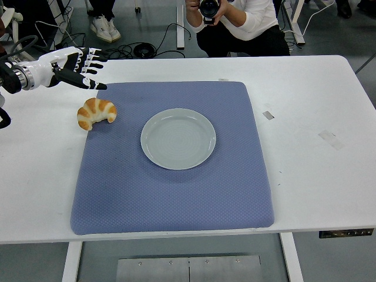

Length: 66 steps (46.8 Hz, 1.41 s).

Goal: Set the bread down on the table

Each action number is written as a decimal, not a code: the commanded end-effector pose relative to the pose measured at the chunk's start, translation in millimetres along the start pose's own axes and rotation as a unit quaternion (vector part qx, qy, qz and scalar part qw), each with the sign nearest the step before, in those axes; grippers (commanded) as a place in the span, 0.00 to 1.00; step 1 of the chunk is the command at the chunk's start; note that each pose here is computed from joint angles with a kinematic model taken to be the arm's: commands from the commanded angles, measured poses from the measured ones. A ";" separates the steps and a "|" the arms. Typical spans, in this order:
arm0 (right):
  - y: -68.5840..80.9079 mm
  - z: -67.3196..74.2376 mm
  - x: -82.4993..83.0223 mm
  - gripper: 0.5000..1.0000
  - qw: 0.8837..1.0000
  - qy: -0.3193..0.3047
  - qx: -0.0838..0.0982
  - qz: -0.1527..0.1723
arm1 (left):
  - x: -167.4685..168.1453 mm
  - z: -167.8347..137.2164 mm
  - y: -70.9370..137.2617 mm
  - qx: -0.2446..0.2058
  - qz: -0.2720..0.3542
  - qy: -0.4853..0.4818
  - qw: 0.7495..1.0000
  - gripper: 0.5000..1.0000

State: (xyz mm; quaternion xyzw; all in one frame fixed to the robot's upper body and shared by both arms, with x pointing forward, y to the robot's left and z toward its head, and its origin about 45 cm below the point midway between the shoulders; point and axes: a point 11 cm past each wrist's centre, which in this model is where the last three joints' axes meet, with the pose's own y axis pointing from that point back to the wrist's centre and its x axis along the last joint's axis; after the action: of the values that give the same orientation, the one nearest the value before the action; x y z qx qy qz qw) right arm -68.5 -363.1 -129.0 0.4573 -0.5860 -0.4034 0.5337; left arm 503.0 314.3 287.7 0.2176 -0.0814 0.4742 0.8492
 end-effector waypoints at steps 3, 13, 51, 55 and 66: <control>0.0 -0.1 0.1 1.00 1.000 0.000 0.000 0.000 | 5.1 9.3 0.0 -0.027 0.015 0.038 0.999 0.93; 0.0 -0.1 0.1 1.00 1.000 0.000 0.000 0.000 | 5.7 21.6 -4.1 -0.057 0.024 0.074 0.995 0.93; 0.0 -0.1 0.1 1.00 1.000 0.000 0.000 0.000 | 46.2 56.9 3.0 -0.166 0.107 0.215 0.956 0.94; 0.6 2.3 -2.1 1.00 1.000 -0.002 -0.002 -0.003 | 44.9 56.4 2.2 -0.165 0.106 0.214 0.957 0.94; -0.1 -1.2 -1.6 1.00 1.000 -0.001 0.001 -0.003 | 38.7 50.6 -1.1 -0.158 0.101 0.216 0.958 0.94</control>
State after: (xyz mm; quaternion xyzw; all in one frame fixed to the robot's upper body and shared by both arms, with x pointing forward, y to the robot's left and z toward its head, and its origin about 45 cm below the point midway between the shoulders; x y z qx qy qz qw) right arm -67.4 -362.8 -129.2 0.4578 -0.5866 -0.4038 0.5323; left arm 528.1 323.4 347.7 -0.0363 0.0064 0.5760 0.8166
